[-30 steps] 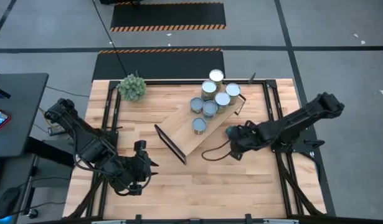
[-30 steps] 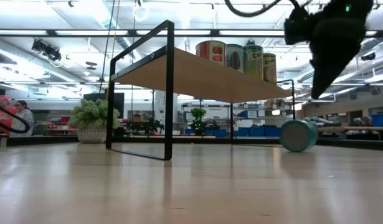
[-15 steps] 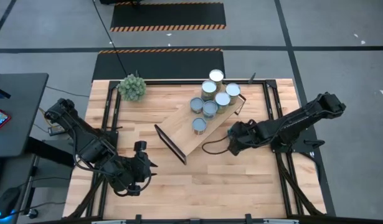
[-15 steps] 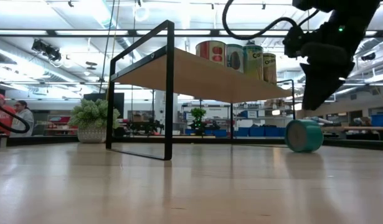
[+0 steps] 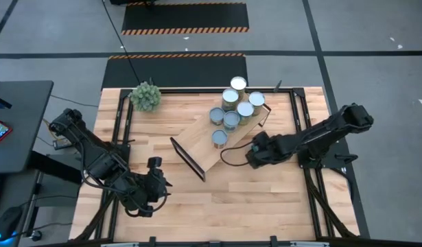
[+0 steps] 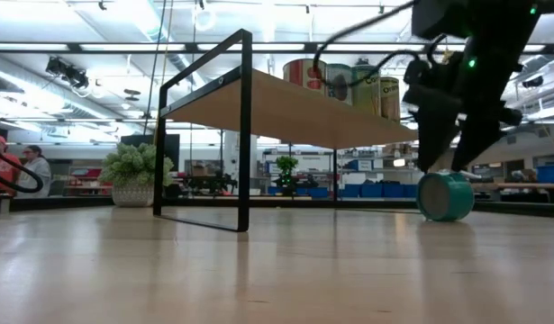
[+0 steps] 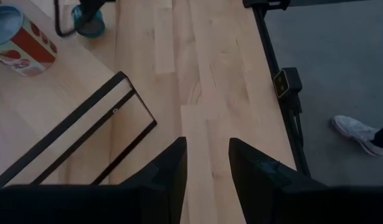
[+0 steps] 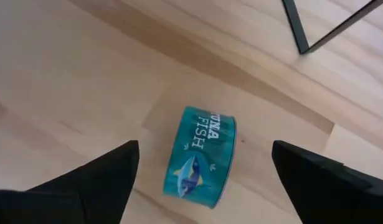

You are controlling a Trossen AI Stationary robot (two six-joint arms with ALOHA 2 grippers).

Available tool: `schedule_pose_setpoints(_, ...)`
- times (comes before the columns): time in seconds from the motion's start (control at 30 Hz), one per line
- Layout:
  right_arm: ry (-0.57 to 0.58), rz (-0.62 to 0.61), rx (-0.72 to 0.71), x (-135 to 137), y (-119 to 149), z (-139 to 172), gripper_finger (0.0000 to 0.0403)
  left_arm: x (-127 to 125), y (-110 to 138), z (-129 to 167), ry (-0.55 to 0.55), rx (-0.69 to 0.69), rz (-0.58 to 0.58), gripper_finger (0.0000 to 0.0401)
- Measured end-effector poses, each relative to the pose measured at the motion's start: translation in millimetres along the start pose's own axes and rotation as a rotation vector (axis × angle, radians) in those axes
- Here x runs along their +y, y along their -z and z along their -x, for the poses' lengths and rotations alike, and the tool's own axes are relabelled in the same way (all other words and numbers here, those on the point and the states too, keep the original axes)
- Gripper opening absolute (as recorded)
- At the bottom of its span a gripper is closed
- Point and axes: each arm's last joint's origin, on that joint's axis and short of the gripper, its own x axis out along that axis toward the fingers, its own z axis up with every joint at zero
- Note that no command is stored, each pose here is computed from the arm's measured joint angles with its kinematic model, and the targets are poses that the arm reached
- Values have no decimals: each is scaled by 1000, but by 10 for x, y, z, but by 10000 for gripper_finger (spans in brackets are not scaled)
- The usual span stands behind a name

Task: Pick and place cans onto a shelf
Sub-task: Put the canned tuna on the shelf

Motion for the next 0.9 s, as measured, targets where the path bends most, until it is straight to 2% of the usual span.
schedule_pose_setpoints(0.17, 72, 35, 21, 85, 86, -195, 378, -8, 4, 1, 21, 10, 6, 126)
schedule_pose_setpoints(0.3, 107, 66, 32, 129, 116, -325, 358, -10, 4, 1, 24, 12, 3, 126)
schedule_pose_setpoints(0.47, 97, 98, 31, 186, 137, -401, 292, -9, 4, 1, 24, 12, 4, 126)
schedule_pose_setpoints(0.73, 72, 128, 30, 201, 188, -338, 150, -16, 8, 2, 42, 21, 3, 126)
schedule_pose_setpoints(0.77, 64, 133, 31, 202, 199, -315, 140, -16, 8, 2, 42, 22, 3, 126)
schedule_pose_setpoints(0.9, 9, 164, 48, 209, 278, -180, 139, -15, 7, 2, 41, 21, 4, 126)
